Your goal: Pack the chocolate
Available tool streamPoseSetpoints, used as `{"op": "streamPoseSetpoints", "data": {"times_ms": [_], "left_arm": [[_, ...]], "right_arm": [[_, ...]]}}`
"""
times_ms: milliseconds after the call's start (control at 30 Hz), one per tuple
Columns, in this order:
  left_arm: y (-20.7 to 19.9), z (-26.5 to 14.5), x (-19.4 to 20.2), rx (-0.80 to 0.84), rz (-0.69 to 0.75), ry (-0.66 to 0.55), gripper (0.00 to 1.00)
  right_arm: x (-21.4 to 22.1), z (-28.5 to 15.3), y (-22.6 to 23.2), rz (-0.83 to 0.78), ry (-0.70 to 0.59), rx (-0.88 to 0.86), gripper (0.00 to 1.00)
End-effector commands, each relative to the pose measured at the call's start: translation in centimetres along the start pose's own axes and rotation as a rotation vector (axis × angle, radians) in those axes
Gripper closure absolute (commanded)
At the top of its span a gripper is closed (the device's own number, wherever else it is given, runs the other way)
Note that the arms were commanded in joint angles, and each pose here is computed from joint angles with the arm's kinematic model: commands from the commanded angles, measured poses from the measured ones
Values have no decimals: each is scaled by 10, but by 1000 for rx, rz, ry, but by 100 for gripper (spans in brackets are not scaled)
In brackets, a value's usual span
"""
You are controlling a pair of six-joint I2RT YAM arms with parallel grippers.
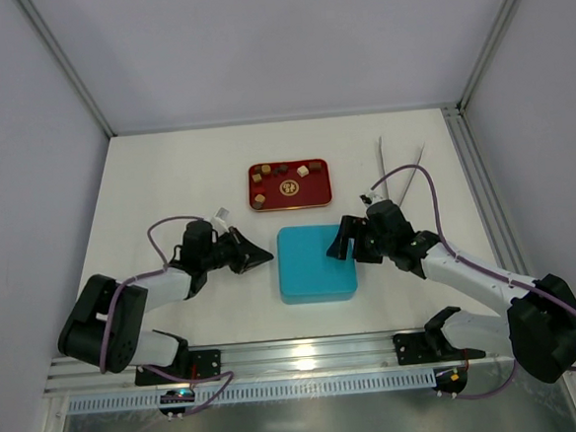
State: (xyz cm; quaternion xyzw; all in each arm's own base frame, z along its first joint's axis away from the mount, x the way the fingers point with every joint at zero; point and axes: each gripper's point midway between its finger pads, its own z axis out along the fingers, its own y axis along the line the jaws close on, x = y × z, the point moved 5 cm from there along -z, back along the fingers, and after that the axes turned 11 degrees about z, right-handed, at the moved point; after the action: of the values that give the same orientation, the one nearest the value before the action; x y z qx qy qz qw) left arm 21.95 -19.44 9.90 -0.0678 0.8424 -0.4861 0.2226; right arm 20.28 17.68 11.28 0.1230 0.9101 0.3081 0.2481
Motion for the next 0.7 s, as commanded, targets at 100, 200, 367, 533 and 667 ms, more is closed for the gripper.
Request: {"op": "streamPoseSetpoints", "data": {"times_ms": [100, 200, 367, 533, 667], "left_arm": [[10, 3, 0, -11, 2, -1, 100], [15, 6, 1, -21, -5, 10, 100], [24, 14, 7, -26, -33, 47, 100], [21, 17, 9, -9, -21, 56, 100], [20, 18, 12, -7, -18, 67, 99]], "right_arm": [[-8, -1, 16, 2, -32, -73, 20], [-6, -1, 16, 4, -31, -81, 20], [-5, 0, 14, 9, -29, -85, 21], [-6, 0, 17, 13, -31, -97, 21], [-6, -1, 19, 18, -32, -107, 22]]}}
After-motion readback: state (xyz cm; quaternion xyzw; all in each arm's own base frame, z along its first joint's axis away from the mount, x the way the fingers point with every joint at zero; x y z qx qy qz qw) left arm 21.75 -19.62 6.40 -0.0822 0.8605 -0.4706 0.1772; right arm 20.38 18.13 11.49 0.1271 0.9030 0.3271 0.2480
